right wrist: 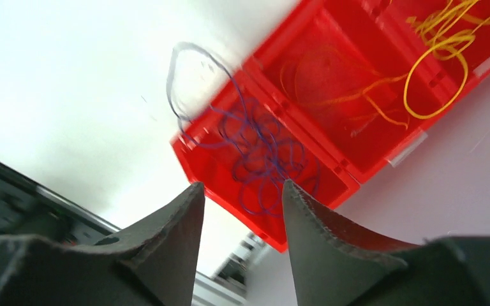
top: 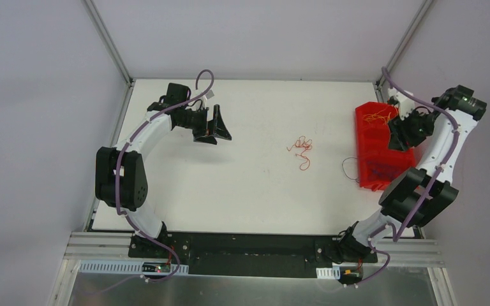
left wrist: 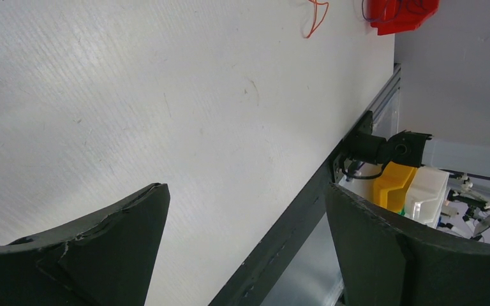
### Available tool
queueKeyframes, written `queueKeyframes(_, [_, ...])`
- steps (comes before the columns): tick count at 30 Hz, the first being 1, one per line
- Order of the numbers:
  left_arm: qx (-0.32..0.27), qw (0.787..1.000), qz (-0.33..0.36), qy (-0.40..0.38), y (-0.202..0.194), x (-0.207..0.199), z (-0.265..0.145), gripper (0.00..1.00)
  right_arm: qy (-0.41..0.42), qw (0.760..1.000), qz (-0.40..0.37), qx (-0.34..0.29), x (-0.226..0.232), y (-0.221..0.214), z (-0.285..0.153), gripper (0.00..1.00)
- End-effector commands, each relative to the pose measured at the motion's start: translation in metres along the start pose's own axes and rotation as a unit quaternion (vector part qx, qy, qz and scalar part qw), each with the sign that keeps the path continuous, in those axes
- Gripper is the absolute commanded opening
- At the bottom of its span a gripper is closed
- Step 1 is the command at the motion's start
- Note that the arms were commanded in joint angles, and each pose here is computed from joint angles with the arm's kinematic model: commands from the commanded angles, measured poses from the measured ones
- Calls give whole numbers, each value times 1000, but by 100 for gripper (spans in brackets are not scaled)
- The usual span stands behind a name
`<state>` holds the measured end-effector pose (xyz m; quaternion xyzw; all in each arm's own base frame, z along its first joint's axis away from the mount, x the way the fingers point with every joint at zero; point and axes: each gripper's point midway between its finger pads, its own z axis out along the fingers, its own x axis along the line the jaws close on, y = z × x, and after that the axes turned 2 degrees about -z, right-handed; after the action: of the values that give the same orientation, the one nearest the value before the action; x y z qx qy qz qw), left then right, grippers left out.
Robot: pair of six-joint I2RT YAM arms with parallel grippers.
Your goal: Untangle the cables
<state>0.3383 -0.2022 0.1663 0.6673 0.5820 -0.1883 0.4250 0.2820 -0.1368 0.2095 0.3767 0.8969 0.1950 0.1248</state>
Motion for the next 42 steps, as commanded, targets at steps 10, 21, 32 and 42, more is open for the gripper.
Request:
queueKeyframes(10, [2,997,76,-3,2,-17,7,96,107,959,239,-106,82,61,0,58])
queueKeyframes(21, [12,997,71,-16,-14,-29,15,96,-42,969,245,1,75,39,119,52])
queueKeyframes(32, [10,998,44,-39,-10,-35,21,96,-83,951,294,37,59,16,177,53])
queueKeyframes(42, [10,998,18,-56,-4,-36,30,95,-51,944,319,66,65,11,200,45])
